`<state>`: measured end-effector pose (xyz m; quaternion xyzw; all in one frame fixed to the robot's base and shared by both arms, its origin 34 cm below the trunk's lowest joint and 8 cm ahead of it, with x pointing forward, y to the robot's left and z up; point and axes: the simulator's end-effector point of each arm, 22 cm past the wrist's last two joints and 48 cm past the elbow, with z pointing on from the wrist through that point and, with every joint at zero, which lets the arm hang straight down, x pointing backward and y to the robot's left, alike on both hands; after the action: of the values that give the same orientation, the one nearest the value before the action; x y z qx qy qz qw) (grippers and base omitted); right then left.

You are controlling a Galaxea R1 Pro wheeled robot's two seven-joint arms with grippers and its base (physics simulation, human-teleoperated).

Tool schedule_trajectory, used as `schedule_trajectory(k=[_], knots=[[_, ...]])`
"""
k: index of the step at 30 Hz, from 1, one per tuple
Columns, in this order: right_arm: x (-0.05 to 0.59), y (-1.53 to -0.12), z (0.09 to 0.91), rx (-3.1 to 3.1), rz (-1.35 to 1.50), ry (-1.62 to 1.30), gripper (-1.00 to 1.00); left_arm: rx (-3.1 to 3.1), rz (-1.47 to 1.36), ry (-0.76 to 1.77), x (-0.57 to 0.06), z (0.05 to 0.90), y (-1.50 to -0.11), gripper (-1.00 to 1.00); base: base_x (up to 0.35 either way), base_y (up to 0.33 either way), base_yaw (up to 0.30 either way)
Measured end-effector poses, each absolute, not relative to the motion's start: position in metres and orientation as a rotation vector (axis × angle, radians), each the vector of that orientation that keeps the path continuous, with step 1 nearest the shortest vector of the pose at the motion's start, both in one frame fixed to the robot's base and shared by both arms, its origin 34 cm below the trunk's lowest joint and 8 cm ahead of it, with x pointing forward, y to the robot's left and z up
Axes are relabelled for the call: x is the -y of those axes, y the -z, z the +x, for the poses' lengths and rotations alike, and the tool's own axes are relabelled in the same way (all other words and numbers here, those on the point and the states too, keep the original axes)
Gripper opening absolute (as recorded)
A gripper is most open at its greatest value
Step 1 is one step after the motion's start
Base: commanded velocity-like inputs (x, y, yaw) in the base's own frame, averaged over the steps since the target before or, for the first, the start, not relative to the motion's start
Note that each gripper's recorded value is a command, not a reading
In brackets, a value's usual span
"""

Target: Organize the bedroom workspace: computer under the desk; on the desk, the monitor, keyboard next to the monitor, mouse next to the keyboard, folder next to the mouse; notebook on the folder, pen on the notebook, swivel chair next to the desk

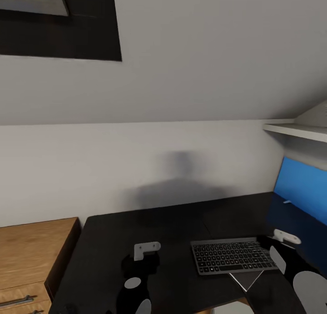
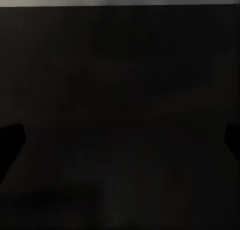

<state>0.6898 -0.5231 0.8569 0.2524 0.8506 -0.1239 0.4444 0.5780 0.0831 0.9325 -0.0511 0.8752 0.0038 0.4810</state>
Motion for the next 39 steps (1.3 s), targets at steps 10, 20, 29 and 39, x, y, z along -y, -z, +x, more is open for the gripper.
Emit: schedule_trajectory(k=[10,20,29,39], knots=[[0.524,-0.857,0.691,-2.1,0.632,0.303,1.0,-2.125,-0.123,0.008,-0.078,0.578,-0.937,1.0,0.0,-0.03,0.0],[0.521,-0.843,0.693,-2.104,0.63,0.297,1.0,-2.098,-0.137,0.026,-0.078,0.582,-0.937,1.0,0.0,0.0,0.0],[0.521,-0.831,0.694,-2.102,0.629,0.295,1.0,-2.079,-0.145,0.038,-0.079,0.584,-0.934,1.0,0.0,0.0,0.0],[0.523,-0.834,0.704,-2.066,0.619,0.291,1.0,-2.077,-0.148,0.038,-0.079,0.585,-0.92,1.0,0.0,0.0,0.0]])
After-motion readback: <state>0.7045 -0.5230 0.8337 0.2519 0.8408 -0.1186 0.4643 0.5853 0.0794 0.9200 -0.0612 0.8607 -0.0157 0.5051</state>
